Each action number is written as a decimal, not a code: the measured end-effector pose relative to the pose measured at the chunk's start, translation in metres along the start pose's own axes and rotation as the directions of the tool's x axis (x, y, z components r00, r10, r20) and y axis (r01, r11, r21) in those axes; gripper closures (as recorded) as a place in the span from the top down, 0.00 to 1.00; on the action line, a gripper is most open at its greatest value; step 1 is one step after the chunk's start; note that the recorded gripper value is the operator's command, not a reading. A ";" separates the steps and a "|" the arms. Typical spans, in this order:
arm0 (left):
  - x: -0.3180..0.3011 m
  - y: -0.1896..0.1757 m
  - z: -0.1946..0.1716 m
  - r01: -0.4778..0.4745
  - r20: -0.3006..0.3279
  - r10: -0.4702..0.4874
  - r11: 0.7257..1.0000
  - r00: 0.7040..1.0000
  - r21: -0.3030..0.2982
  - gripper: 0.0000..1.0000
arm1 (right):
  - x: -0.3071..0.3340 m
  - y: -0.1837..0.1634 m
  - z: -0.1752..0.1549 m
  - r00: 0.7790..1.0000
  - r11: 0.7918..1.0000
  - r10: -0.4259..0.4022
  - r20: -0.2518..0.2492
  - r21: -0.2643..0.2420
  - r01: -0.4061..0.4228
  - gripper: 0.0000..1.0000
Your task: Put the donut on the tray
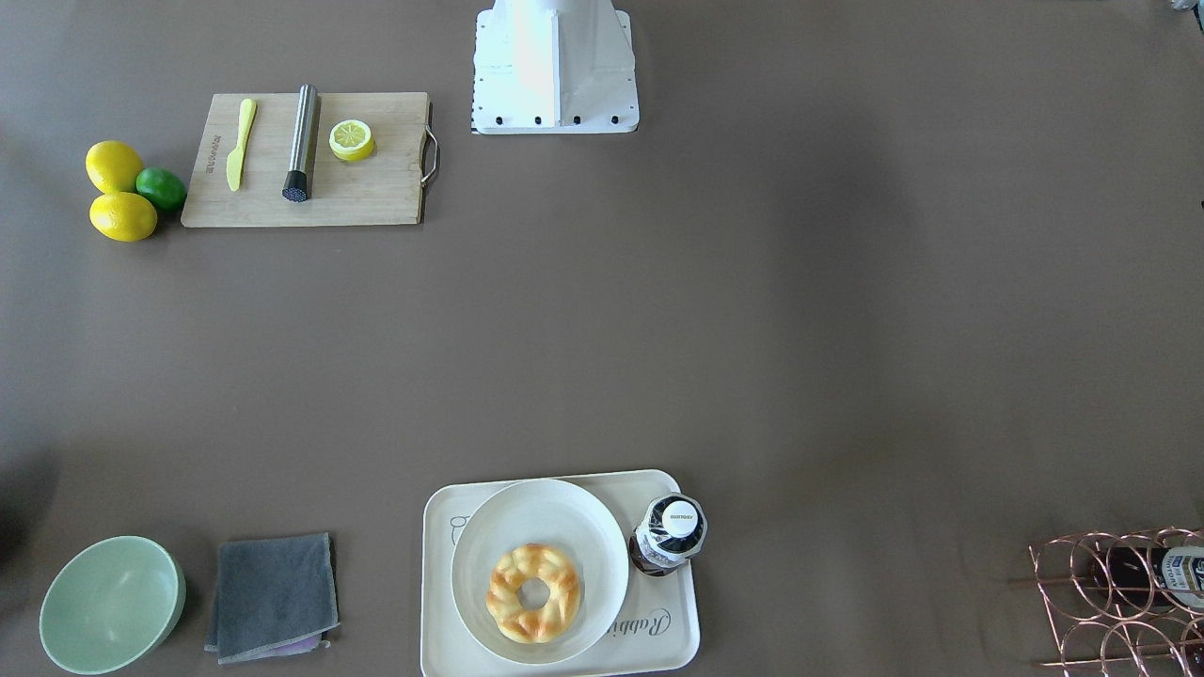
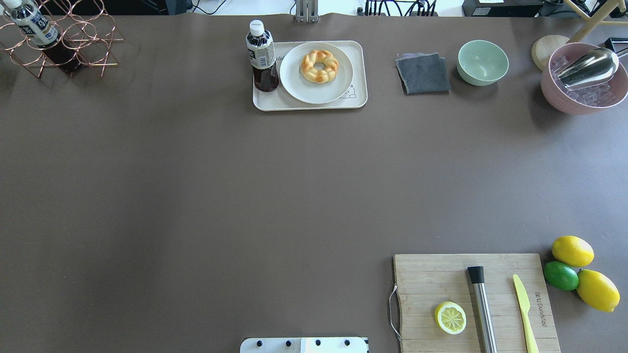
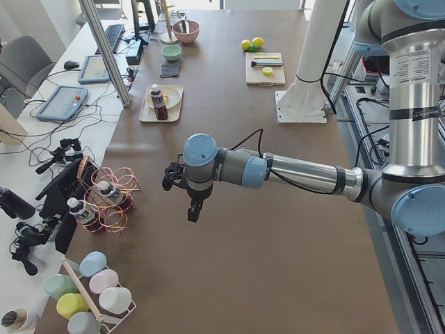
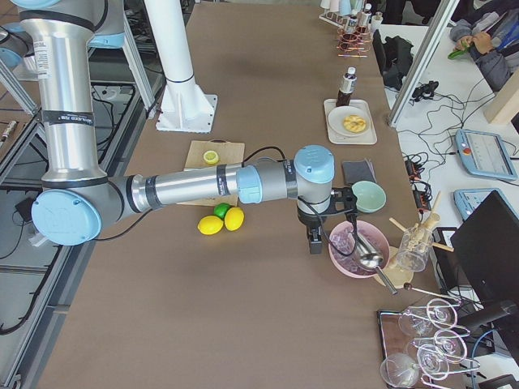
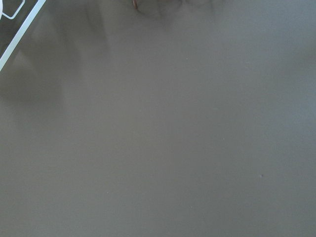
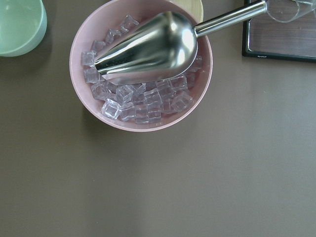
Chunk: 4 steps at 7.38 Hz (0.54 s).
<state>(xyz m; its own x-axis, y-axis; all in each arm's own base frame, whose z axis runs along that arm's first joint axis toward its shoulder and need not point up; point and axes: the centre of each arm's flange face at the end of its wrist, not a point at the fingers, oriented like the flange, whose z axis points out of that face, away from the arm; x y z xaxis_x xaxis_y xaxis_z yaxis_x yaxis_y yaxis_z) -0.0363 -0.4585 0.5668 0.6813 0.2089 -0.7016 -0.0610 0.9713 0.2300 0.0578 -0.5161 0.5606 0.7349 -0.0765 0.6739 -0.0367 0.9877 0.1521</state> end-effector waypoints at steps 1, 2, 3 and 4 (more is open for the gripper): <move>0.000 -0.001 0.000 -0.002 0.000 0.002 1.000 1.000 0.001 0.98 | 0.001 0.000 0.001 1.000 1.000 0.001 -0.001 -0.002 -0.001 1.00; 0.001 -0.002 -0.001 -0.006 0.000 0.006 1.000 1.000 0.004 0.98 | 0.001 0.001 0.002 1.000 1.000 0.001 -0.002 -0.004 -0.001 1.00; 0.000 -0.002 0.000 -0.008 0.000 0.008 1.000 1.000 0.003 0.98 | 0.001 0.001 0.002 1.000 1.000 0.001 -0.002 -0.004 -0.001 1.00; 0.000 -0.002 0.000 -0.008 0.001 0.008 1.000 1.000 0.003 0.98 | 0.002 0.001 0.002 1.000 1.000 0.002 -0.002 -0.005 -0.002 1.00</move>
<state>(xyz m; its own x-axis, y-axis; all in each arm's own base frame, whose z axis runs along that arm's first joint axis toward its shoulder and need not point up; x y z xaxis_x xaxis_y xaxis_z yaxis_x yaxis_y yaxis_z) -0.0363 -0.4604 0.5663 0.6816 0.2163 -0.6990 -0.0644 0.9694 0.2371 0.0573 -0.5158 0.5634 0.7361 -0.0744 0.6728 -0.0344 0.9885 0.1470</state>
